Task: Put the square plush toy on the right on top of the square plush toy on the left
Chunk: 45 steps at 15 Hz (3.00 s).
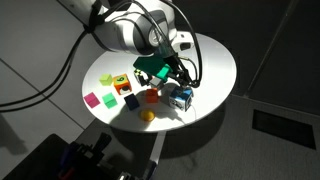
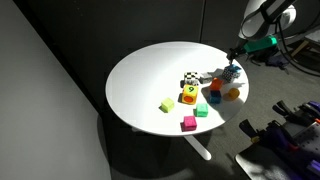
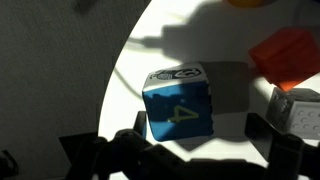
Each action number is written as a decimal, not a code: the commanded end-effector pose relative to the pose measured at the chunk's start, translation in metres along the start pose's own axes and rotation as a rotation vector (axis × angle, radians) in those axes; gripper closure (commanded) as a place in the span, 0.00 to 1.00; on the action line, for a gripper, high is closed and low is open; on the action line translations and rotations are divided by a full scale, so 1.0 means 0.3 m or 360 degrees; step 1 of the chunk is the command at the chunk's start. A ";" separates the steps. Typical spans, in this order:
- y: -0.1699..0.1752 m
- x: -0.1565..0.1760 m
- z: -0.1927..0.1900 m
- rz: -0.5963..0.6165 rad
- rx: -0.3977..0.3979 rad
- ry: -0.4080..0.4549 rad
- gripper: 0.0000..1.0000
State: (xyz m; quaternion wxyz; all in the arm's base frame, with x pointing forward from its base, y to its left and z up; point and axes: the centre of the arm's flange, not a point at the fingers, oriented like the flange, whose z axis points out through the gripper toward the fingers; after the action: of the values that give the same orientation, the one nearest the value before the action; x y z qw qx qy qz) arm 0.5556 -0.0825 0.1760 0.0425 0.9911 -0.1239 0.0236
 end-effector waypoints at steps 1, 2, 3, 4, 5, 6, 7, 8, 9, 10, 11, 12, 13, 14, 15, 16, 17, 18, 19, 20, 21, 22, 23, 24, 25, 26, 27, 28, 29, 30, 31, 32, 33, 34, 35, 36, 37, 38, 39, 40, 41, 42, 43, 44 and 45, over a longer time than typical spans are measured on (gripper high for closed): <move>0.005 0.050 0.055 -0.0094 0.0022 0.0022 0.00; 0.002 0.058 0.067 -0.0110 0.0016 0.0025 0.00; -0.001 0.064 0.079 -0.0116 0.0009 0.0025 0.00; -0.004 0.072 0.089 -0.0115 -0.0001 0.0024 0.00; -0.004 0.078 0.099 -0.0110 -0.0003 0.0020 0.00; -0.003 0.084 0.108 -0.0106 -0.0009 0.0020 0.00; -0.003 0.090 0.117 -0.0103 -0.0013 0.0016 0.00; -0.001 0.094 0.126 -0.0102 -0.0016 0.0013 0.00; 0.002 0.097 0.136 -0.0101 -0.0016 0.0007 0.00; 0.003 0.100 0.144 -0.0103 -0.0020 0.0005 0.00; 0.005 0.101 0.155 -0.0103 -0.0025 -0.0003 0.00; 0.007 0.102 0.163 -0.0103 -0.0029 -0.0007 0.00; 0.010 0.102 0.171 -0.0104 -0.0031 -0.0013 0.00; 0.013 0.103 0.178 -0.0104 -0.0033 -0.0016 0.00; 0.017 0.101 0.186 -0.0106 -0.0036 -0.0020 0.00; 0.020 0.101 0.194 -0.0107 -0.0039 -0.0025 0.00; 0.023 0.101 0.200 -0.0106 -0.0043 -0.0030 0.00; 0.026 0.100 0.206 -0.0105 -0.0047 -0.0033 0.00; 0.029 0.099 0.214 -0.0103 -0.0051 -0.0040 0.00; 0.031 0.099 0.220 -0.0102 -0.0054 -0.0044 0.00; 0.034 0.099 0.227 -0.0101 -0.0057 -0.0050 0.00; 0.035 0.098 0.232 -0.0101 -0.0059 -0.0053 0.00; 0.036 0.098 0.236 -0.0101 -0.0062 -0.0055 0.00; 0.037 0.097 0.242 -0.0099 -0.0066 -0.0060 0.00; 0.037 0.095 0.247 -0.0097 -0.0070 -0.0063 0.00; 0.035 0.093 0.254 -0.0087 -0.0076 -0.0073 0.25; 0.034 0.092 0.257 -0.0083 -0.0078 -0.0081 0.25; 0.032 0.091 0.257 -0.0079 -0.0081 -0.0092 0.34; 0.029 0.092 0.249 -0.0076 -0.0089 -0.0088 0.41; 0.025 0.095 0.240 -0.0077 -0.0095 -0.0088 0.49; 0.022 0.096 0.227 -0.0079 -0.0096 -0.0097 0.56; 0.018 0.096 0.214 -0.0082 -0.0102 -0.0106 0.62; 0.013 0.095 0.199 -0.0082 -0.0115 -0.0107 0.69; 0.010 0.093 0.183 -0.0081 -0.0127 -0.0112 0.74; 0.007 0.092 0.170 -0.0084 -0.0136 -0.0121 0.81; 0.003 0.092 0.152 -0.0087 -0.0141 -0.0131 0.86; -0.002 0.092 0.133 -0.0094 -0.0146 -0.0136 0.87; -0.011 0.093 0.110 -0.0098 -0.0147 -0.0145 0.90; -0.019 0.094 0.089 -0.0104 -0.0148 -0.0146 0.93; -0.029 0.096 0.064 -0.0111 -0.0144 -0.0145 0.93; -0.041 0.098 0.037 -0.0127 -0.0134 -0.0137 0.91; -0.052 0.102 0.012 -0.0139 -0.0126 -0.0127 0.93; -0.064 0.107 -0.016 -0.0154 -0.0114 -0.0115 0.94; -0.075 0.111 -0.042 -0.0171 -0.0097 -0.0101 0.92; -0.089 0.115 -0.070 -0.0196 -0.0081 -0.0083 0.94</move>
State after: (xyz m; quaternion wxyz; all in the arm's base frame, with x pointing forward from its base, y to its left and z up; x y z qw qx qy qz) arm 0.5947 -0.0735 0.1672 0.0704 0.9941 -0.0810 -0.0141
